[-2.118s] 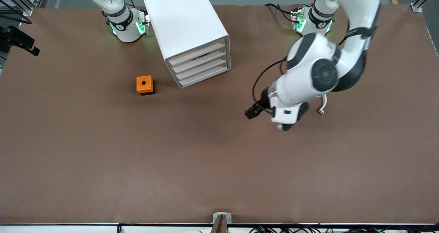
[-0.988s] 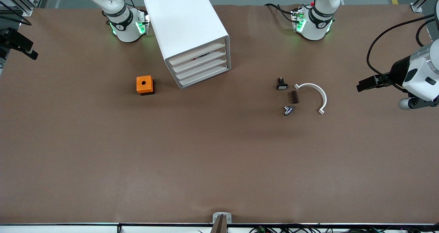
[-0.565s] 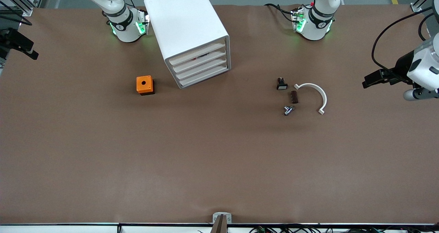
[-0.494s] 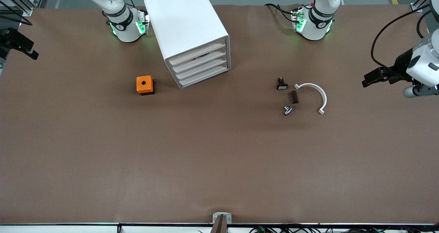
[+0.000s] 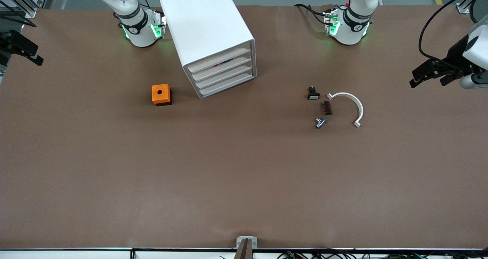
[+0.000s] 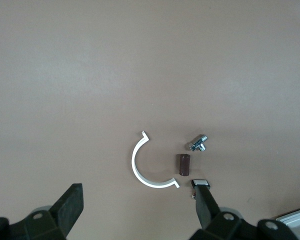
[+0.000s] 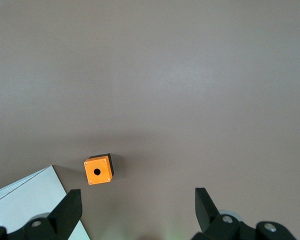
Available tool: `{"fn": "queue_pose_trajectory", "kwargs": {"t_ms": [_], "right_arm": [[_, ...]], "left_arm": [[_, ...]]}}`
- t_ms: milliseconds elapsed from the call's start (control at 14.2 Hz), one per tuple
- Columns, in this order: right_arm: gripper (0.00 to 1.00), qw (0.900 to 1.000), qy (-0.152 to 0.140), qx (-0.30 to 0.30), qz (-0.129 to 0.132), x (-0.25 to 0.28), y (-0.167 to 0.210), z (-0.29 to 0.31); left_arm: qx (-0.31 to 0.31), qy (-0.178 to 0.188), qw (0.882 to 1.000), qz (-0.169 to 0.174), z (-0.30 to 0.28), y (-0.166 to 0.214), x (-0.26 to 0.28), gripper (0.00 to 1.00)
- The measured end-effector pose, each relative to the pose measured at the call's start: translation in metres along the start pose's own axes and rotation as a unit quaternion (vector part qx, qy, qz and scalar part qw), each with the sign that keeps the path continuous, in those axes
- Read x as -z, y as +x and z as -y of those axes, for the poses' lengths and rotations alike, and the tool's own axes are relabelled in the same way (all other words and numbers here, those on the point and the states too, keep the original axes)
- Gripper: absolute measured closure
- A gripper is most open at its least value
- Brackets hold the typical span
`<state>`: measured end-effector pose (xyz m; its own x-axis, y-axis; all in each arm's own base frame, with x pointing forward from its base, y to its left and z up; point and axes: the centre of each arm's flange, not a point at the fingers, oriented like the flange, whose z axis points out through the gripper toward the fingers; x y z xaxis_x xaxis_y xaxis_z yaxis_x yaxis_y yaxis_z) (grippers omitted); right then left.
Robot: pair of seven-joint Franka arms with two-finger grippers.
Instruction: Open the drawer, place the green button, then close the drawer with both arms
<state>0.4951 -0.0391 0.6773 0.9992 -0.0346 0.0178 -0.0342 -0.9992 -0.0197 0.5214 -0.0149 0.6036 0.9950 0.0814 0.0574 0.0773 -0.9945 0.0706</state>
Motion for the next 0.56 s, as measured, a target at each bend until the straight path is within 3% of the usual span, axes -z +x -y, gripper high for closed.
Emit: {"fn": "queue_pose_trajectory", "kwargs": {"t_ms": [282, 565], "right_arm": [[0.00, 1.000, 0.000, 0.000, 0.001, 0.000, 0.000, 0.000], [0.00, 1.000, 0.000, 0.001, 0.001, -0.001, 0.000, 0.000]], "left_arm": [[-0.005, 0.002, 1.000, -0.014, -0.005, 0.021, 0.006, 0.00], [-0.013, 0.004, 1.000, -0.004, -0.015, 0.048, -0.013, 0.00]]}}
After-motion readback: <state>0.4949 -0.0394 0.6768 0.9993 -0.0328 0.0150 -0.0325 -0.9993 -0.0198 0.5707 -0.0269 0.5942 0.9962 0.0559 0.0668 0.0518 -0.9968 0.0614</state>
